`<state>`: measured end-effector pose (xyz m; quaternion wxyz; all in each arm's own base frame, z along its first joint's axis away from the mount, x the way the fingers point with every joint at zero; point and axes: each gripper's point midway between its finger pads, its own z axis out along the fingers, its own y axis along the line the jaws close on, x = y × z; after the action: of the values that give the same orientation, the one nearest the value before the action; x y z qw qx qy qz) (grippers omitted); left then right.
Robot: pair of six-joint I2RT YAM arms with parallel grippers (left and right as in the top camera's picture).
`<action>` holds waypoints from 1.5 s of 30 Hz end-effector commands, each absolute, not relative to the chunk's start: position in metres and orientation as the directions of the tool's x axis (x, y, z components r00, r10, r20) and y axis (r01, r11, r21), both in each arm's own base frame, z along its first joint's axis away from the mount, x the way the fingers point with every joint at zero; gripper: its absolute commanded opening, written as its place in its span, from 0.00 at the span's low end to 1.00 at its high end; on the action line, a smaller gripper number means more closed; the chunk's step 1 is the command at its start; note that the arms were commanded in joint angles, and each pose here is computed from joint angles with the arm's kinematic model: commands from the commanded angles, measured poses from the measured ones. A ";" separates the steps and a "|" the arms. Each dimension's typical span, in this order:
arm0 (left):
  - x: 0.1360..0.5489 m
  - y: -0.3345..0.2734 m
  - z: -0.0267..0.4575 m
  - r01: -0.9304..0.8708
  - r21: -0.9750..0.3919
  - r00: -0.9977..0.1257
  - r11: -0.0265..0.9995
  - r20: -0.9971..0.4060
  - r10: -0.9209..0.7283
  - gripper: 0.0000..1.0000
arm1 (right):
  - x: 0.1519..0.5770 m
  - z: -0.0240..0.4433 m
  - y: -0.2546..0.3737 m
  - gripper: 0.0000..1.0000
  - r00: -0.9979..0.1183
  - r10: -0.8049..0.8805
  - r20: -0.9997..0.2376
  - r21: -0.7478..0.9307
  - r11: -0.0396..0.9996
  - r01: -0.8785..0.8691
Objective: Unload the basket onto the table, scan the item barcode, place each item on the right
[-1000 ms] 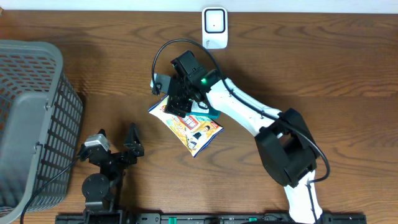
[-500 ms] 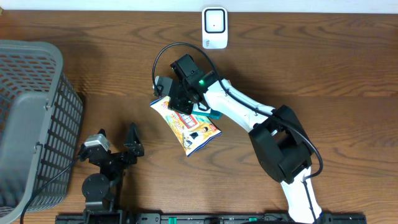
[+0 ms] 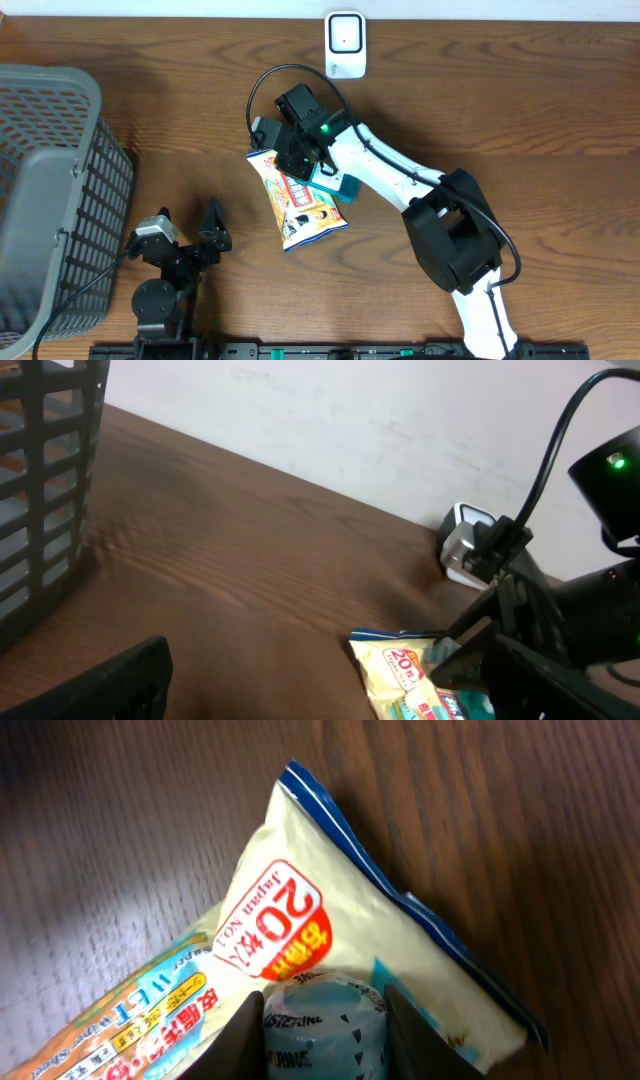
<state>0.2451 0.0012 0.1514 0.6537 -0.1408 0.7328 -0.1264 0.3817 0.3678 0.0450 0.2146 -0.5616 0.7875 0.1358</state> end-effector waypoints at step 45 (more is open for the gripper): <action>0.244 0.001 0.137 -0.053 -0.370 -0.144 0.928 -0.916 -0.373 0.97 | 0.440 0.240 0.313 0.28 -0.684 -0.169 -0.709 0.072 0.948 -0.309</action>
<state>0.2451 0.0011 0.1514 0.6536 -0.1406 0.7328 -0.1265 0.4384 0.3178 0.1951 0.3340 -0.1579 0.9260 0.0773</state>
